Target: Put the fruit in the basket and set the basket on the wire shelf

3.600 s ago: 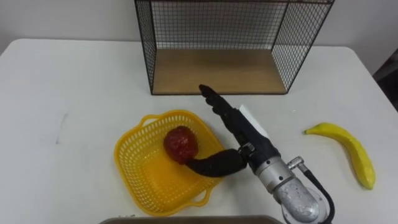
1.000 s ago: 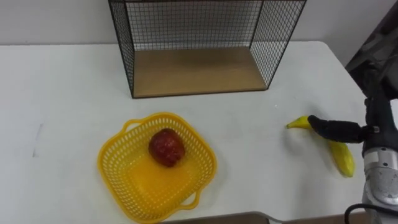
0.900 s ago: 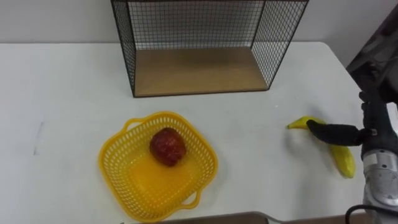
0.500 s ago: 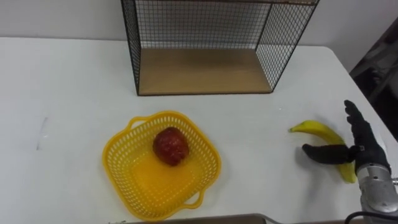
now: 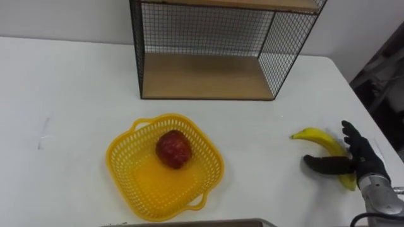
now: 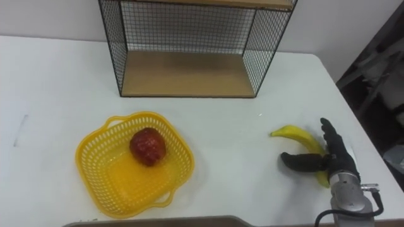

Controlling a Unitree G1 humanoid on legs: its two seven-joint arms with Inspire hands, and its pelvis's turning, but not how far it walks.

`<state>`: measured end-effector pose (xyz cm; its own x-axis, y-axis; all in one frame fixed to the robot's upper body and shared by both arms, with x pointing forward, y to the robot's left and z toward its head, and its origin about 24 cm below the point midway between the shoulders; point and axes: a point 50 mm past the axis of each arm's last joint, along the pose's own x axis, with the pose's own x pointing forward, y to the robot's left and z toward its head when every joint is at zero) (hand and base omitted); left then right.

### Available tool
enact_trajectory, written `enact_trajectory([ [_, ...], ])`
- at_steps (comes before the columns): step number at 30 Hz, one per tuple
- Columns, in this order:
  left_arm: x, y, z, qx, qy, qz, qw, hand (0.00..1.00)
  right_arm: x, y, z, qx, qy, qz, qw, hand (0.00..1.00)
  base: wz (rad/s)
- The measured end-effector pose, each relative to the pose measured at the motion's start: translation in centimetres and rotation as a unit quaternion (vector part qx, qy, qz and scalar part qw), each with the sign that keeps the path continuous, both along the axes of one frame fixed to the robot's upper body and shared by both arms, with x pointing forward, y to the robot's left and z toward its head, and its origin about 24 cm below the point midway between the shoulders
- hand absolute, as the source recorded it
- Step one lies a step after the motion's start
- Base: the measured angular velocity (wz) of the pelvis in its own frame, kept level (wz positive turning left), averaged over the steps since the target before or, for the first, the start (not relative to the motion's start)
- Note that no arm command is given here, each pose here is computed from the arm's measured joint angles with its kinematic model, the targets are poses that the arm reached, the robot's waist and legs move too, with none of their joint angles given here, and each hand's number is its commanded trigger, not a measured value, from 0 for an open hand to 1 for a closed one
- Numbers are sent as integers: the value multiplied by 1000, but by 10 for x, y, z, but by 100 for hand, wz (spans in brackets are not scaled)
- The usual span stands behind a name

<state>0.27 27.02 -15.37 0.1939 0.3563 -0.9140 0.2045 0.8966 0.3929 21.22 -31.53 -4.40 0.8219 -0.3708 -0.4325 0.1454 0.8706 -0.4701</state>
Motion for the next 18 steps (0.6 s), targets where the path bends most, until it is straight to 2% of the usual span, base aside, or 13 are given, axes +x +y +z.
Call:
enact_trajectory([
  [1, 0, 0, 0, 1, 0, 0, 1000, 0, 0, 0, 0, 0, 2, 1, 1000, 0, 12],
  [2, 0, 1, 0, 2, 1, 0, 1000, 0, -1, -1, -1, -1, 7, 6, 1000, 56, 0],
  [3, -1, 1, 0, 2, 3, 0, 1000, 0, 0, -2, -2, -6, 13, 11, 1000, 67, 0],
  [4, -1, 1, 0, 2, 5, 1, 1000, 0, 0, -2, -2, -7, 15, 14, 1000, 100, 4],
  [7, -5, 2, 0, 4, 16, 5, 1000, 0, 0, -4, -3, -18, 28, 21, 999, 100, 4],
  [11, -7, 4, 0, 14, 36, -3, 999, 0, -5, -21, -1, -53, 58, 18, 997, 100, 9],
  [18, -8, 4, 0, 16, 46, 0, 999, 0, -5, -29, 0, -80, 77, 12, 994, 100, 6],
])
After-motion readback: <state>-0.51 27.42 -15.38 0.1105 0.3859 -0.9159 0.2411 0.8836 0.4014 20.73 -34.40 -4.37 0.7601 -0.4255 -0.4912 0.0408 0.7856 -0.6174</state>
